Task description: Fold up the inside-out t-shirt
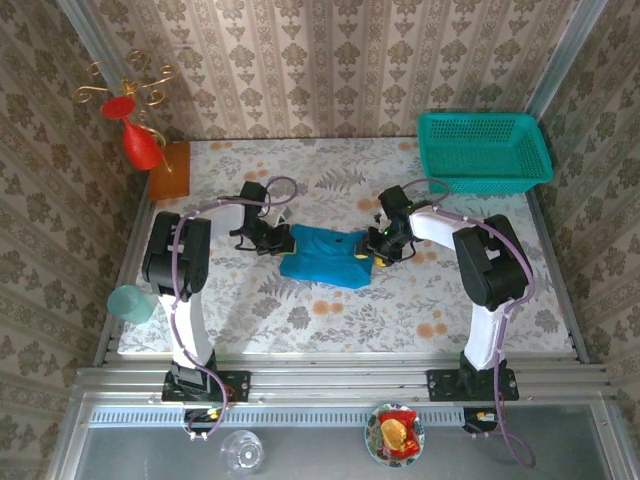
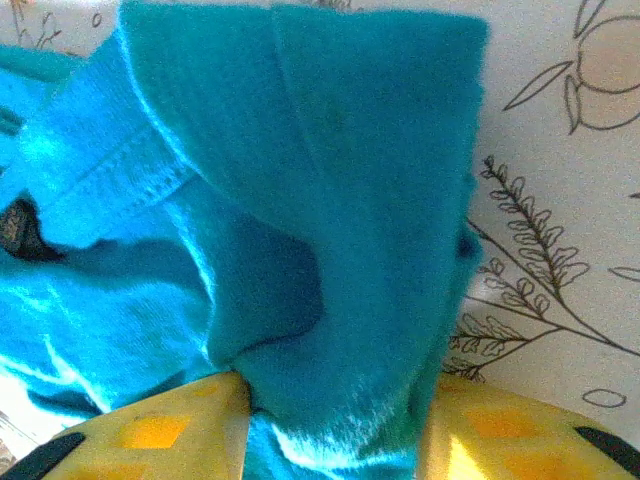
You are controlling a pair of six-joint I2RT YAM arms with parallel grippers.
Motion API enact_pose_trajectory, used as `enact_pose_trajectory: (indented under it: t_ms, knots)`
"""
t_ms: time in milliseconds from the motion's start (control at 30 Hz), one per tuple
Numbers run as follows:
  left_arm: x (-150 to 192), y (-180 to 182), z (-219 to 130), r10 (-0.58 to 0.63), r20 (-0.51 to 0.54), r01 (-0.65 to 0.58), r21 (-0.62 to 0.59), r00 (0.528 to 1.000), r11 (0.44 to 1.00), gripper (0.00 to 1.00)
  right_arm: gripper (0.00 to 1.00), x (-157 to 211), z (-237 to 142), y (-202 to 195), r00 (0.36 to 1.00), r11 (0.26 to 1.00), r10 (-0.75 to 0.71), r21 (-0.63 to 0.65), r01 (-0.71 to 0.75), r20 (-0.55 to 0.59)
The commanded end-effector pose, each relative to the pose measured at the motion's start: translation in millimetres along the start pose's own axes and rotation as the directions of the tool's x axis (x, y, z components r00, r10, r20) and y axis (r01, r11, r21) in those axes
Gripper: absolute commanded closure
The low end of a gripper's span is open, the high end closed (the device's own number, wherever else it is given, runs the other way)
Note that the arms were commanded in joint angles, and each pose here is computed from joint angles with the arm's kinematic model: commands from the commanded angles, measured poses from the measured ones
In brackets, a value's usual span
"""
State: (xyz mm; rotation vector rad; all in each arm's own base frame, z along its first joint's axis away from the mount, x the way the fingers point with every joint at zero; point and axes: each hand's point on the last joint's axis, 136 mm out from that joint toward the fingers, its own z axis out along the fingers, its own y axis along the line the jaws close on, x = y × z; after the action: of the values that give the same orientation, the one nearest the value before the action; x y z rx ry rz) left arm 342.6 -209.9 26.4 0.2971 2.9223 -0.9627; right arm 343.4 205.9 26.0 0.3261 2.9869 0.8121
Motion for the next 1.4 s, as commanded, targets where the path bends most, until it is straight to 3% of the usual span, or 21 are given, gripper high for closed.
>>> enact_pose_trajectory:
  t_ms: [0,133,300,433,667,967,1367]
  knots:
    - [11,40,-22,-0.018,-0.019,0.014,-0.198,1.0,0.98,0.99,0.52,8,-13,-2,1.0,1.0,-0.019,0.017,0.019,0.006]
    - [15,69,-43,-0.02,-0.032,0.008,-0.342,0.999,0.94,0.99,0.51,12,-22,-10,0.999,0.998,-0.034,0.048,0.034,-0.001]
    - [12,121,-84,-0.043,-0.03,0.019,-0.561,0.999,0.827,0.99,0.5,14,-29,-12,0.998,0.998,-0.06,0.03,0.06,0.0]
    - [2,155,-113,-0.07,0.046,0.083,-0.644,0.997,0.76,0.98,0.5,14,-31,-17,0.997,0.997,-0.075,0.029,0.076,-0.012]
    - [-16,207,-176,-0.075,0.132,0.15,-0.794,0.988,0.589,0.97,0.5,10,-39,-18,0.996,0.996,-0.084,-0.015,0.084,-0.016]
    - [-43,264,-233,-0.042,0.069,0.08,-0.913,0.997,0.399,0.98,0.5,10,-50,-2,0.994,0.991,-0.111,-0.083,0.109,-0.018]
    - [-47,306,-241,-0.086,0.114,0.139,-0.904,0.99,0.404,0.92,0.5,14,-51,-4,0.994,0.99,-0.11,-0.091,0.107,-0.019]
